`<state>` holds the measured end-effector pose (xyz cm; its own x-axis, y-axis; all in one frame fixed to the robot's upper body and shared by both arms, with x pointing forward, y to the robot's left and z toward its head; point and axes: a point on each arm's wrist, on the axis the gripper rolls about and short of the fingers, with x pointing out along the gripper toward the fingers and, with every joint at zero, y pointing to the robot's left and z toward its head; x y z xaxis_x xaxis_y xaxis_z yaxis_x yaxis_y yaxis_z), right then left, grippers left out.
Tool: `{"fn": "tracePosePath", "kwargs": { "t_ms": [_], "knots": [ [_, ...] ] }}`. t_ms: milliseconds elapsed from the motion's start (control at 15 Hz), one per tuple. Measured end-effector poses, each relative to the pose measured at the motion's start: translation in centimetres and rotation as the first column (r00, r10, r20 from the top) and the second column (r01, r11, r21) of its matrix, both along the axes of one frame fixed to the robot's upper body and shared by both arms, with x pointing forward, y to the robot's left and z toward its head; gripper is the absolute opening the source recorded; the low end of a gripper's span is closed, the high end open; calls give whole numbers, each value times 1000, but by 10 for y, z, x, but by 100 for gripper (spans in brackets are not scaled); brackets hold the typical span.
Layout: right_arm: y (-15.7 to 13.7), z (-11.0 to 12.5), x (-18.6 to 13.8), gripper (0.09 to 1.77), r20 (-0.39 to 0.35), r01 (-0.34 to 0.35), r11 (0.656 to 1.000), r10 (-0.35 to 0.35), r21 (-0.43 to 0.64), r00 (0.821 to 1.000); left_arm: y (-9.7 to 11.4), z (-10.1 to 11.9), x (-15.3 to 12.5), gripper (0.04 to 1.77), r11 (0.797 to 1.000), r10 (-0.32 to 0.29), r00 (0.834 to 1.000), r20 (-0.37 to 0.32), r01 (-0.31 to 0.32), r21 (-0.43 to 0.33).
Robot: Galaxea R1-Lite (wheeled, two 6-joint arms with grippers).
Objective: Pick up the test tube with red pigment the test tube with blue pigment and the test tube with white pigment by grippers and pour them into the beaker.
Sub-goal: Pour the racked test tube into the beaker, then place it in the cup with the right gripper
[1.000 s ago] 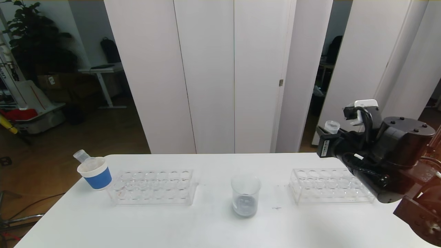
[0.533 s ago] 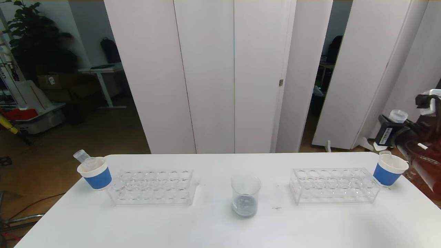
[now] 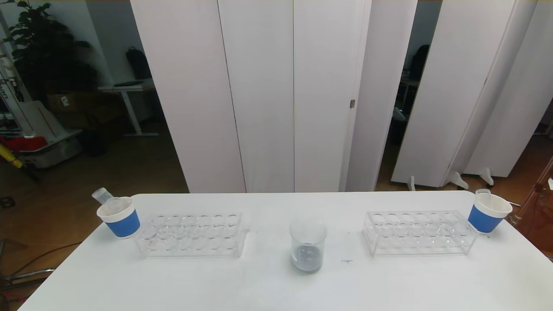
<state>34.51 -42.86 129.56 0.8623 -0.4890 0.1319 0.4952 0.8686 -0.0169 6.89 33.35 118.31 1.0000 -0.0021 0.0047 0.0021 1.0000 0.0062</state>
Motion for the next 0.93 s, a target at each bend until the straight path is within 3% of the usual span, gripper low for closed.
{"fn": "tracePosePath", "kwargs": {
  "t_ms": [267,533,933],
  "knots": [
    [-27,-18,10,58,26,57,998,-57,29,998,0,0,0,175,1000,0,1000,0,0,0],
    [-42,-40,40,58,38,59,997,-61,50,997,0,0,0,175,1000,0,1000,0,0,0],
    [-28,-84,86,58,-9,-20,989,21,146,1000,0,0,0,175,1000,0,1000,0,0,0]
  ]
}}
